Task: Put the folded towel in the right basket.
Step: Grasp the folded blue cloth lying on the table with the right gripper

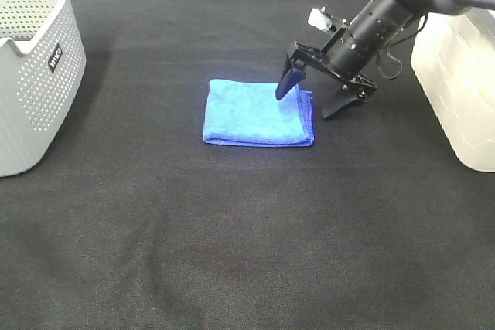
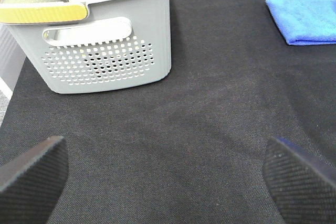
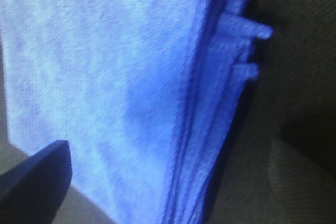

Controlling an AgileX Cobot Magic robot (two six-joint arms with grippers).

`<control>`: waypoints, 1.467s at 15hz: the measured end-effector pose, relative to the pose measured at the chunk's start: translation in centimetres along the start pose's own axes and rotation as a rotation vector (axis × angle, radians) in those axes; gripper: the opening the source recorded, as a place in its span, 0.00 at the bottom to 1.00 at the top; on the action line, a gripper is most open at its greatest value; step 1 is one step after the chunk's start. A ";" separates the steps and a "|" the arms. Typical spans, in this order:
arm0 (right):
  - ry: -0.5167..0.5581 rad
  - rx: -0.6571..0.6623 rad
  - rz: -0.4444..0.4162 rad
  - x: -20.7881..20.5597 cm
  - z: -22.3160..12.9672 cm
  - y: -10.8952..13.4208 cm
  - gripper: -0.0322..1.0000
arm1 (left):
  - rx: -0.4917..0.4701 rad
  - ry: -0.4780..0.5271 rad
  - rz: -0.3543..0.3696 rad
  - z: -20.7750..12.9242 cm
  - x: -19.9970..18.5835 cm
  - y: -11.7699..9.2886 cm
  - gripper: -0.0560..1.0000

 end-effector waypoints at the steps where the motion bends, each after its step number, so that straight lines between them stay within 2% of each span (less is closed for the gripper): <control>1: -0.009 0.000 -0.008 0.1 0.1 -0.2 0.97 | 0.000 0.000 0.000 0.0 0.0 0.0 0.94; 7: -0.015 0.022 -0.004 0.8 0.2 -0.5 0.97 | 0.000 0.000 0.000 0.0 0.0 0.0 0.94; 10: -0.013 0.046 0.028 1.7 0.2 -0.2 0.89 | 0.004 -0.001 0.006 0.0 0.0 0.1 0.93; 11: -0.013 0.037 0.033 2.4 0.2 0.6 0.86 | 0.006 -0.002 0.010 0.0 0.0 0.1 0.93; 12: -0.019 0.003 0.040 4.0 0.4 2.7 0.77 | 0.006 -0.002 0.010 0.0 0.0 0.1 0.93; 14: -0.032 -0.039 0.035 5.9 0.4 5.0 0.57 | 0.006 -0.002 0.010 0.0 0.0 0.1 0.93; 16: -0.040 -0.049 0.029 6.9 0.3 5.5 0.29 | 0.006 -0.002 0.010 0.0 0.0 0.1 0.93; 17: -0.042 -0.049 0.028 6.9 0.3 5.5 0.23 | 0.006 -0.002 0.010 0.0 0.0 0.1 0.93; 22: -0.041 -0.075 0.027 6.5 0.4 5.7 0.23 | 0.006 -0.002 0.010 0.0 0.0 0.1 0.93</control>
Point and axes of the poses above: a point on each arm's last joint axis where the gripper is mounted, x pointing out along that axis toward the gripper, y along the wrist's bending axis when the last joint is at zero, z = x × y, the point moved 4 cm from there along x, pointing out along that axis toward the gripper, and after that the axes turned 14 degrees about -x, right-handed, at the moved point
